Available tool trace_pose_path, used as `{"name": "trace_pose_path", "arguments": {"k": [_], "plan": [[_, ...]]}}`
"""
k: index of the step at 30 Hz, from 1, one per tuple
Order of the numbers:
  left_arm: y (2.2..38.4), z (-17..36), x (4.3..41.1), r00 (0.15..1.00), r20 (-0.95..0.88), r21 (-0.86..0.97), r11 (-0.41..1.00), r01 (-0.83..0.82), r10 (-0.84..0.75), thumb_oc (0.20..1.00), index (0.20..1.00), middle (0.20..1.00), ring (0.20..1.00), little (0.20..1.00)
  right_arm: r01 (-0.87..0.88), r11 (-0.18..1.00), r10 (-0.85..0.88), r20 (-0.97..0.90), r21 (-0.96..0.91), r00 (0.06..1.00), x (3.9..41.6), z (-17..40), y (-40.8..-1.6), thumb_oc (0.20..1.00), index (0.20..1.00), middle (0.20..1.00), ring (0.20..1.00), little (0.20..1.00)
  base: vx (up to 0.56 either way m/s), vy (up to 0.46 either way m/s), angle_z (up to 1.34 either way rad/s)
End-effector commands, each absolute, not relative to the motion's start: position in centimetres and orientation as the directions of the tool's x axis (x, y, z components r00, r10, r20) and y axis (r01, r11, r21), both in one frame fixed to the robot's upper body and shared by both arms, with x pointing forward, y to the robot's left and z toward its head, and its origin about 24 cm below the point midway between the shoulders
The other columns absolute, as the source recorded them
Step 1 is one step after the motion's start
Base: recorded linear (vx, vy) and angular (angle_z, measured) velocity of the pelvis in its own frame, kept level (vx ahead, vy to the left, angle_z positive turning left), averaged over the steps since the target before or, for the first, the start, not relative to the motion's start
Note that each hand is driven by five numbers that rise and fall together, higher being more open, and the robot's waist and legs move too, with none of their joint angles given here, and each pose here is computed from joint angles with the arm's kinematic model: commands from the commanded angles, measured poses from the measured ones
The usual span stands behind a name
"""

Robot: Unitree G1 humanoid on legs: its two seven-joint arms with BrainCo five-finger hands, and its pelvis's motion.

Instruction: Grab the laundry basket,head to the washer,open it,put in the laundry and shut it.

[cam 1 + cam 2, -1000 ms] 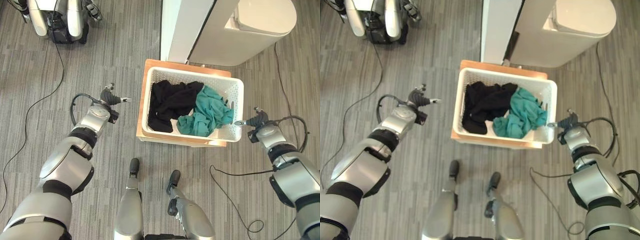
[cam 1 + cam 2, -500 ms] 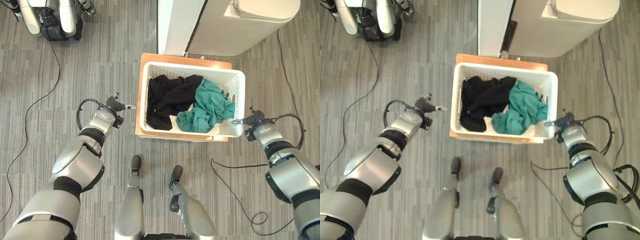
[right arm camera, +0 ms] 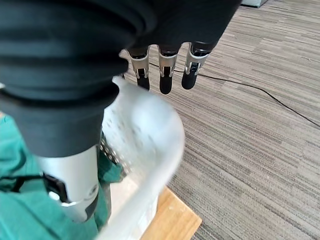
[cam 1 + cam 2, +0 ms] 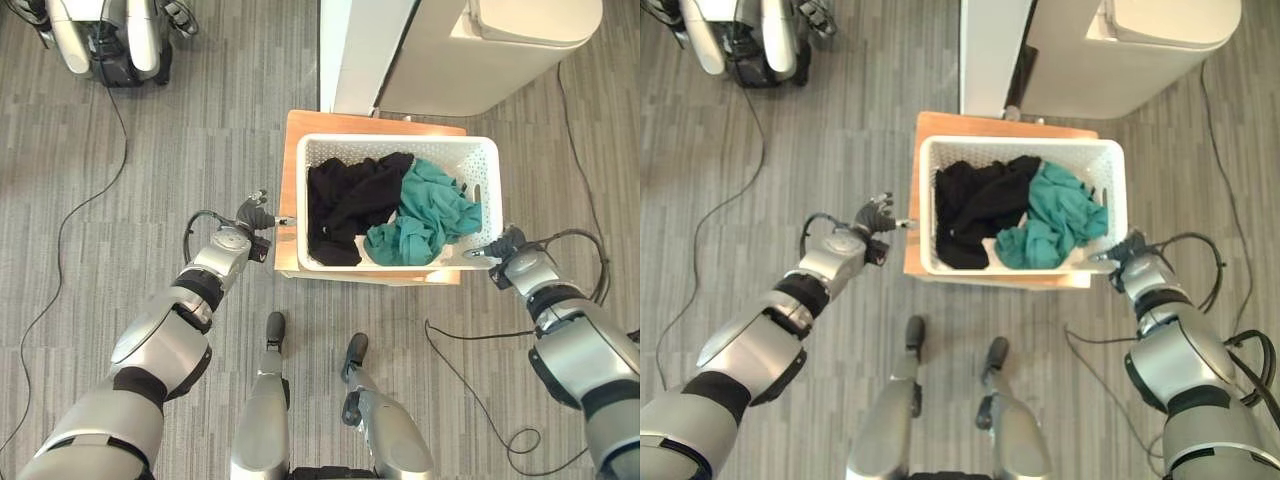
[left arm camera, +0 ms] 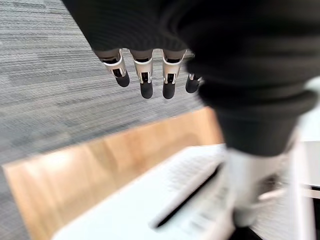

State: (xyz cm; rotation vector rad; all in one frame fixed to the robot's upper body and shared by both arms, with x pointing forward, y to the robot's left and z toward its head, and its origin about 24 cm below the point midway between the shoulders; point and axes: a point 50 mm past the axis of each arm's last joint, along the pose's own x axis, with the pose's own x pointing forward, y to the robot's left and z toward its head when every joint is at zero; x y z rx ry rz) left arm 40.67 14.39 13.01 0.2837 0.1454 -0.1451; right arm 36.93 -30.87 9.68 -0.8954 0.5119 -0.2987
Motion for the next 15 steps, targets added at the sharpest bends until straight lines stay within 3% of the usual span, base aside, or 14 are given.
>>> {"name": "trace_pose_path", "arguments": {"k": [1,15], "plan": [[12.2,16.9,41.4,0.980,-0.029,0.263,0.944,0.197,-0.197,1.000,1.000,1.000,1.000,1.000,0.083,0.504,-0.502,-0.214,-0.860,0.838,36.6,12.5,-33.5,1.000,1.000,1.000,1.000,1.000,0.00,0.000,0.00],[14.2,19.4,41.5,0.982,0.025,0.388,0.907,0.163,-0.187,1.000,1.000,1.000,1.000,1.000,0.127,0.517,-0.493,-0.173,-0.847,0.853,35.6,12.6,-34.8,1.000,1.000,1.000,1.000,1.000,0.00,0.000,0.00]]}}
